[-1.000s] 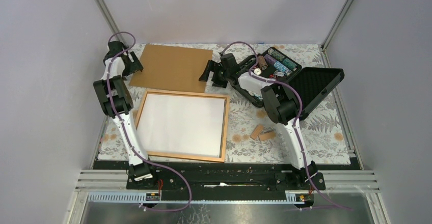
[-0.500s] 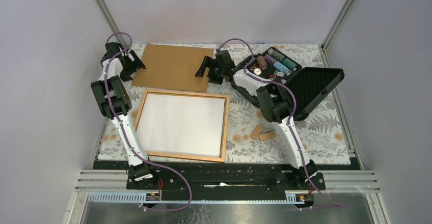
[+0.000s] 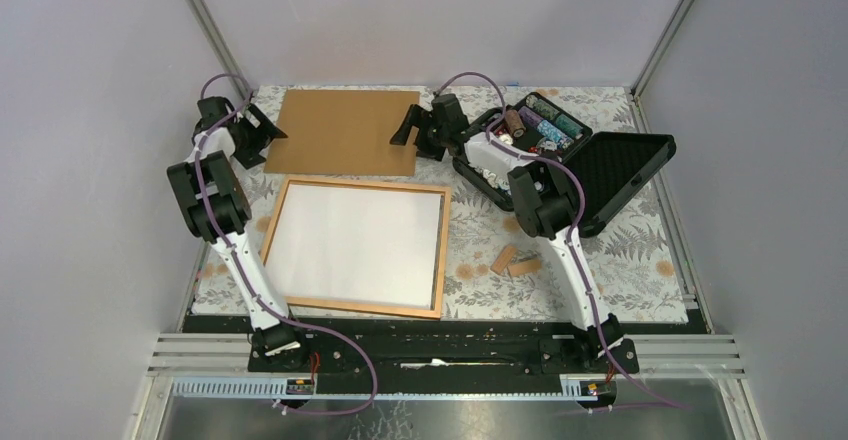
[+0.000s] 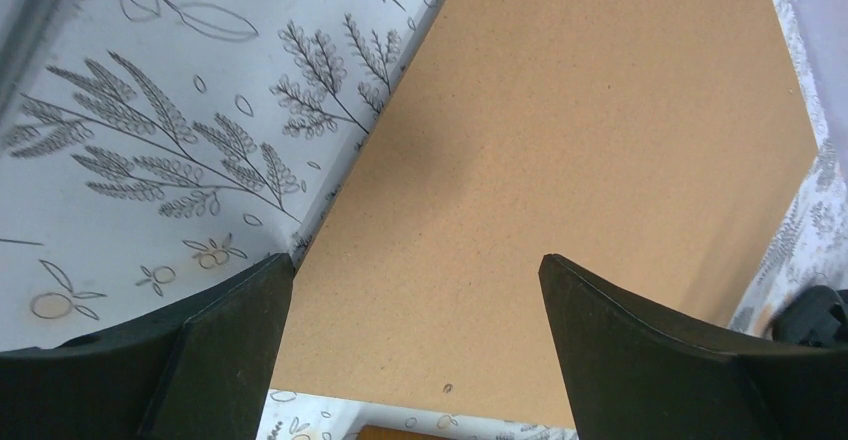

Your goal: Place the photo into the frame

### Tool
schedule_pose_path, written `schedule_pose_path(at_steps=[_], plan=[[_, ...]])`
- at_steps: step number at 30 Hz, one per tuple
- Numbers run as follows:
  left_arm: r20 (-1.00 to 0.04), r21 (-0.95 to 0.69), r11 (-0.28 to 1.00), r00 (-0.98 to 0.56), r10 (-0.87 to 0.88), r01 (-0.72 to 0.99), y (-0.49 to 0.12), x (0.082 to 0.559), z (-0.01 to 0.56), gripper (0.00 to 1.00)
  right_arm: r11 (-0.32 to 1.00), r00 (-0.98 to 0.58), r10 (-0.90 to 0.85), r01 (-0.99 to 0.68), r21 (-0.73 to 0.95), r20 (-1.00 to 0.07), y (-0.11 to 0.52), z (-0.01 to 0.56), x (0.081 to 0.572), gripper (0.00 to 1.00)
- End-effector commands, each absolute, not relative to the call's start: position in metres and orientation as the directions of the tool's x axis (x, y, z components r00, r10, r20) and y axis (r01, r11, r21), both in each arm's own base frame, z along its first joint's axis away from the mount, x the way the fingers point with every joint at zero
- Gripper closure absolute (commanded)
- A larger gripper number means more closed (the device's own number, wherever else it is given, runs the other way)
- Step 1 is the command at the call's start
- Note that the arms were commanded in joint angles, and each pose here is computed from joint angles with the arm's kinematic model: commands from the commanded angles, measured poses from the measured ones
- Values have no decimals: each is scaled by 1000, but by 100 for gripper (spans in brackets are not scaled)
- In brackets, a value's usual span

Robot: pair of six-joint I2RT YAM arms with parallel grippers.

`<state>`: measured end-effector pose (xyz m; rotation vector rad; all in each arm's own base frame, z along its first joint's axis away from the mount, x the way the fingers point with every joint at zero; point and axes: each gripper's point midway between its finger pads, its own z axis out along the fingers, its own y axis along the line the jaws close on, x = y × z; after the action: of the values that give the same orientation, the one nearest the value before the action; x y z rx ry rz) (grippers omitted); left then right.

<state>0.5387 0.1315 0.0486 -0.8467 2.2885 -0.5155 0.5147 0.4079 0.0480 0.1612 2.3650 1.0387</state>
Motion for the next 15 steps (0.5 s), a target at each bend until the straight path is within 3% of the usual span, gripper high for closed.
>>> schedule_pose_path(at_steps=[1,8,15], plan=[[-216,-725,579,-675,-705,-373,52,520,69,5,444,-818,320,-316,839,-477,453,177,493,1],[-195,-752,568,-710,-677,-335,19,518,71,5,356,-786,370,-372,857,-495,443,241,479,2],[-192,-773,566,-745,-639,-286,-14,512,79,5,327,-776,443,-327,887,-449,423,255,460,2]])
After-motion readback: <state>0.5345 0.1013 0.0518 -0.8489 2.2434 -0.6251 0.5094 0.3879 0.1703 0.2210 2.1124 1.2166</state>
